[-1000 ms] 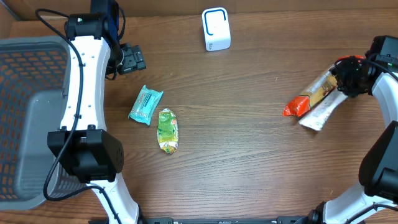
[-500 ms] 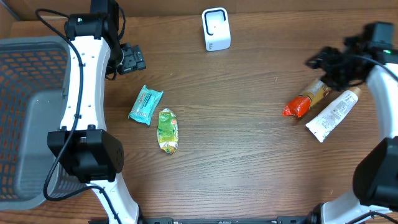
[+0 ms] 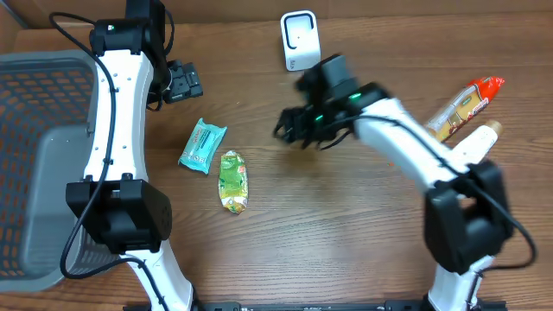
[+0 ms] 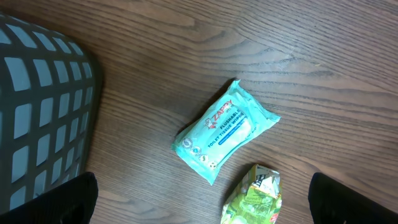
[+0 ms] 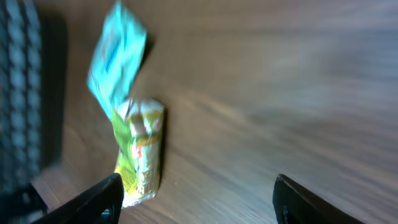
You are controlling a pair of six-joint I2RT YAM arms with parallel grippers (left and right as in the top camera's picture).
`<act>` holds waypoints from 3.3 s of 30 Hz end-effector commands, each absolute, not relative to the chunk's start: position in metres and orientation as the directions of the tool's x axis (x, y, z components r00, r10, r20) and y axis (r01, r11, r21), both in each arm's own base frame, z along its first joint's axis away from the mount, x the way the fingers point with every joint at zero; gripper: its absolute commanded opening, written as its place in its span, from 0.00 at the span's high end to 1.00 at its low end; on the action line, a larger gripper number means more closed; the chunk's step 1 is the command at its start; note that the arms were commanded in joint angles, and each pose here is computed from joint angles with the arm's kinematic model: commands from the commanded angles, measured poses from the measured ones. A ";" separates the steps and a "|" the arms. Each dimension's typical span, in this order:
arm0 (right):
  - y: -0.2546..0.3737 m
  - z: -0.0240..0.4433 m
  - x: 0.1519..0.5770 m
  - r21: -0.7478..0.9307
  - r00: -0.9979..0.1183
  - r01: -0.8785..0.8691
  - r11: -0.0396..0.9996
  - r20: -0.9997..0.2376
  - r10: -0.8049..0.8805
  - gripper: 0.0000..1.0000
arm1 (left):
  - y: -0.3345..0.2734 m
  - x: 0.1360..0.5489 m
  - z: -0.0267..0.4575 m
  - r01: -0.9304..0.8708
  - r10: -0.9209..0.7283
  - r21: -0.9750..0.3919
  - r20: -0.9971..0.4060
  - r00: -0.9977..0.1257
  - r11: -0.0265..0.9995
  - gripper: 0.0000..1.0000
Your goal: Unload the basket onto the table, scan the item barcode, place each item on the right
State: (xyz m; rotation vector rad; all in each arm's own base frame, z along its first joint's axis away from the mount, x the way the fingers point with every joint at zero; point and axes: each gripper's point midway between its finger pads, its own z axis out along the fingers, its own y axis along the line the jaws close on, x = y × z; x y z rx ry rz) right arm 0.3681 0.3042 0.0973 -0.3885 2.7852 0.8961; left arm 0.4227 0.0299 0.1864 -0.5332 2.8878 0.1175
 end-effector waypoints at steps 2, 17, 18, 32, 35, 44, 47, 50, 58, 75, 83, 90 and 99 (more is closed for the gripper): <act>0.348 0.075 0.341 0.531 -0.920 -0.392 0.752 -0.251 -0.302 0.22 | 0.031 0.422 0.182 -0.345 -0.327 0.058 -0.201 -0.923 0.937 0.00; 0.378 0.016 0.311 0.349 -0.874 -0.483 0.803 -0.249 -0.418 0.36 | 0.031 0.422 0.182 -0.345 -0.327 0.058 -0.201 -0.923 0.937 0.00; 0.377 0.016 0.310 0.352 -0.875 -0.481 0.803 -0.245 -0.417 0.41 | 0.031 0.422 0.182 -0.345 -0.327 0.058 -0.201 -0.923 0.937 0.01; 0.401 0.016 0.282 0.469 -0.722 -0.681 0.563 -0.302 -0.622 0.50 | 0.031 0.422 0.182 -0.345 -0.327 0.058 -0.201 -0.923 0.937 0.01; 0.402 0.008 0.280 0.476 -0.714 -0.687 0.549 -0.298 -0.634 0.50 | 0.031 0.422 0.182 -0.344 -0.327 0.058 -0.201 -0.924 0.937 0.00; 0.395 0.033 0.291 0.484 -0.724 -0.677 0.555 -0.299 -0.622 0.96 | 0.031 0.422 0.182 -0.345 -0.327 0.058 -0.201 -0.923 0.937 0.00; 0.375 0.057 0.302 0.473 -0.724 -0.677 0.564 -0.290 -0.626 0.96 | 0.031 0.422 0.182 -0.345 -0.327 0.058 -0.201 -0.923 0.937 0.01; 0.352 0.081 0.304 0.449 -0.645 -0.748 0.489 -0.316 -0.696 0.96 | 0.031 0.422 0.182 -0.345 -0.327 0.058 -0.201 -0.923 0.937 0.00; 0.289 0.111 0.334 0.395 -0.675 -0.732 0.555 -0.305 -0.672 0.96 | 0.031 0.422 0.182 -0.345 -0.327 0.058 -0.201 -0.923 0.937 0.01; 0.276 0.061 0.342 -0.188 -0.753 -0.617 0.764 -0.144 -0.643 0.77 | 0.031 0.422 0.182 -0.345 -0.327 0.058 -0.201 -0.923 0.937 0.00; 0.313 0.043 0.310 -0.132 -0.720 -0.672 0.728 -0.114 -0.685 0.38 | 0.031 0.422 0.182 -0.345 -0.327 0.058 -0.201 -0.923 0.937 0.00; 0.304 0.121 0.355 0.044 -0.815 -0.530 0.847 -0.303 -0.495 0.37 | 0.031 0.422 0.182 -0.345 -0.327 0.058 -0.201 -0.923 0.937 0.00; 0.230 0.142 0.377 0.372 -0.934 -0.344 0.862 -0.226 -0.275 0.16 | 0.031 0.422 0.182 -0.345 -0.327 0.058 -0.201 -0.923 0.937 0.00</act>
